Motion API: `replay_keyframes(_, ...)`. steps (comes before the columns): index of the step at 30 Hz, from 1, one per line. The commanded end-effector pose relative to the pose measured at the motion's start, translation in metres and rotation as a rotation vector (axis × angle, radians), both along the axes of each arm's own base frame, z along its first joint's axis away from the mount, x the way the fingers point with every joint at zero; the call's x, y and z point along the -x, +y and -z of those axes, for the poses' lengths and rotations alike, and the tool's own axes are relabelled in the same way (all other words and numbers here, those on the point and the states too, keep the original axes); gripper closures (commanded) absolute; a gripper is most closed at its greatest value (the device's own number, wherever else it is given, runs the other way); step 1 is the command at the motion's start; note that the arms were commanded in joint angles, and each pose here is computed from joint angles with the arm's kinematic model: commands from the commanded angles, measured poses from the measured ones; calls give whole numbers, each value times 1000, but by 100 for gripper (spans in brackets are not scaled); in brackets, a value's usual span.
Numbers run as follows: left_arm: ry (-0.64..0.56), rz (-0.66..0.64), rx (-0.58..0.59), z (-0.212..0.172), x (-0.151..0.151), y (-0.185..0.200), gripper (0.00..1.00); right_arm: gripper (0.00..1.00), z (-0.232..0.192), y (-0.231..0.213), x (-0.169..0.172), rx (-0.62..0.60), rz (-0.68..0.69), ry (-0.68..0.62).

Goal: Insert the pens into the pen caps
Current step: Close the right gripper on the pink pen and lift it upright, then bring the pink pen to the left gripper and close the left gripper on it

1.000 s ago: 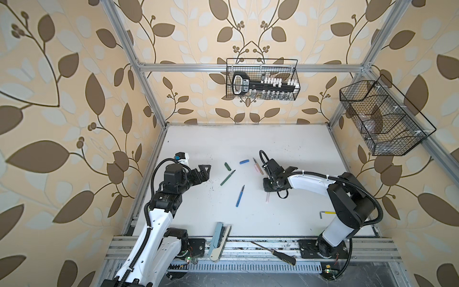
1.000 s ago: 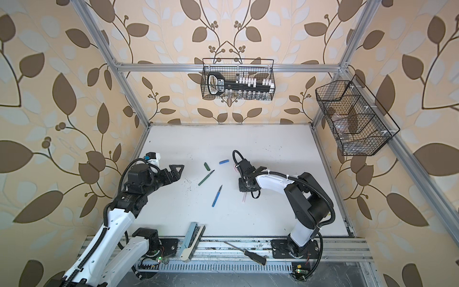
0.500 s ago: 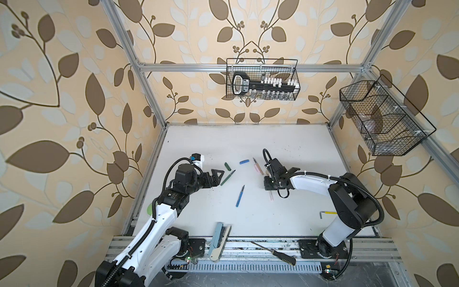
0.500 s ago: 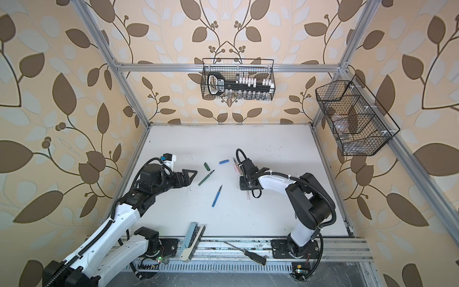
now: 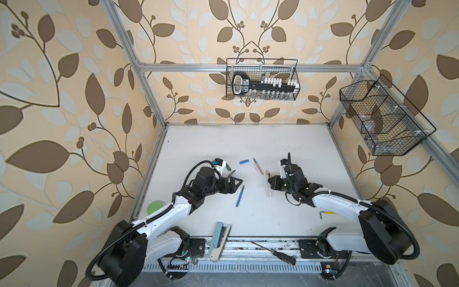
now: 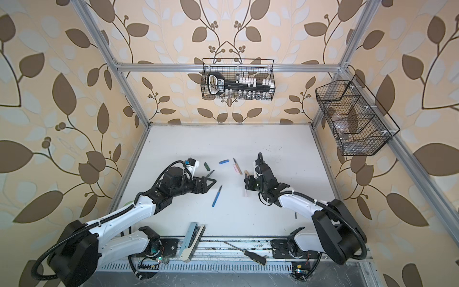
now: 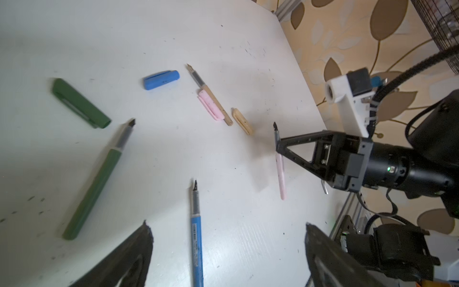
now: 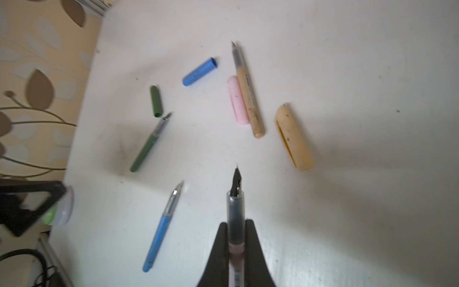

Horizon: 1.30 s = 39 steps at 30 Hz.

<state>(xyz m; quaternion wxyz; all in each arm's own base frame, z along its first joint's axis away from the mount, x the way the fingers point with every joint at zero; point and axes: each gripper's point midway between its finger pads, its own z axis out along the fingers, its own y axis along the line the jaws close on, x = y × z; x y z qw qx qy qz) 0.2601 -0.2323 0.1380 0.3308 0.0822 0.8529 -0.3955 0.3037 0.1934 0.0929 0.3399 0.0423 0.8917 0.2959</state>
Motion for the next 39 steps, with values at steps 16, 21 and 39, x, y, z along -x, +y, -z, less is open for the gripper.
replay_keyframes(16, -27, 287, 189, -21, 0, -116, 22, 100, -65, 19, 4, -333, -28, -168)
replay_keyframes(21, -21, 298, 194, -26, -2, -121, 29, 100, -67, 23, 8, -351, -43, -175)
replay_keyframes(39, 48, 365, 179, -19, 1, -138, 49, 100, -78, 24, 11, -394, -39, -217)
